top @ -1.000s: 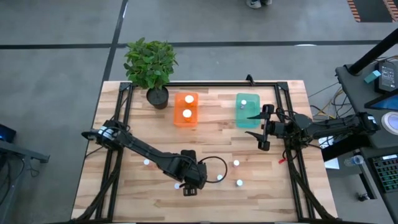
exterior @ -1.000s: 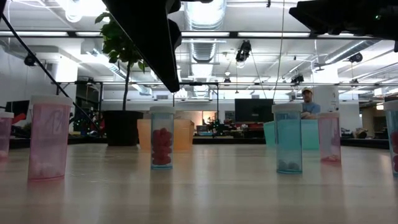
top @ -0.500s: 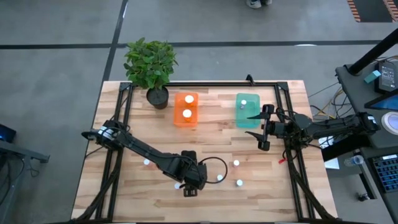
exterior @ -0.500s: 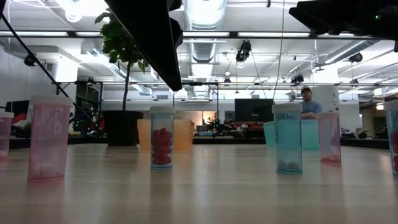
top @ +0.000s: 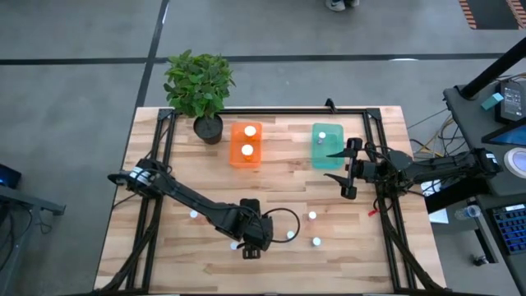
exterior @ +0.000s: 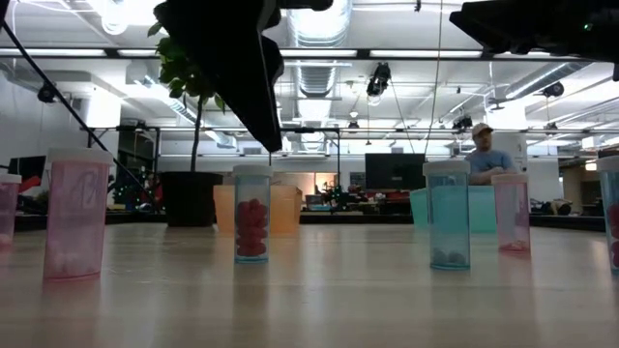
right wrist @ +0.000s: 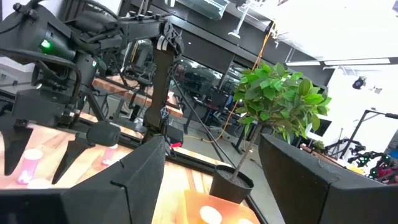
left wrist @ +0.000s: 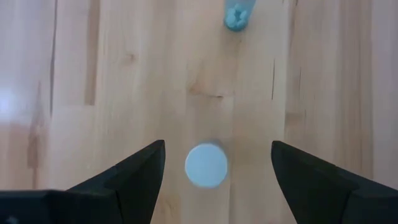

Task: Pick and place medicine bottles into bin by pill shape (circle, oval)
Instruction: Put the left blue capsule bottle into the orange bin

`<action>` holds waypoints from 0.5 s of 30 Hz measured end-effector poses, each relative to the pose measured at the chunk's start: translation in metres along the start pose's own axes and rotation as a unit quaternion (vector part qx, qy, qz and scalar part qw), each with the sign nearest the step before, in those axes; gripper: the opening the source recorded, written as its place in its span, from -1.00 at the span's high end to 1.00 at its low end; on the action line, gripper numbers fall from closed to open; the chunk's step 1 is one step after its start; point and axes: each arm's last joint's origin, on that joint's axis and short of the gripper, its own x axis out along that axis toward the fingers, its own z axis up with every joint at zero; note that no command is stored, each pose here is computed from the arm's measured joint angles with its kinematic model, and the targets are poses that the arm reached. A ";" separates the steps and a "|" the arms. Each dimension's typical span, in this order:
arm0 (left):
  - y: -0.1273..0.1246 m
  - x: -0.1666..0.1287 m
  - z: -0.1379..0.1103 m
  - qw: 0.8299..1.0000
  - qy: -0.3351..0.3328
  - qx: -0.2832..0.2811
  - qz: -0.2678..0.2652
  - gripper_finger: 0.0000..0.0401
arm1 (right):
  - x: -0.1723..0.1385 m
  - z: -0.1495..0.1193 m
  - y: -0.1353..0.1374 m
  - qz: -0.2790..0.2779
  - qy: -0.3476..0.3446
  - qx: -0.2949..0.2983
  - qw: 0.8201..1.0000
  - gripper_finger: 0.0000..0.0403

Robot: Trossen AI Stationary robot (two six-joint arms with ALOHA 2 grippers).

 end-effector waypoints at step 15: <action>0.003 0.020 -0.015 1.000 -0.002 0.001 0.012 -0.37 | 0.000 0.000 0.000 0.000 0.000 0.000 1.000 -0.22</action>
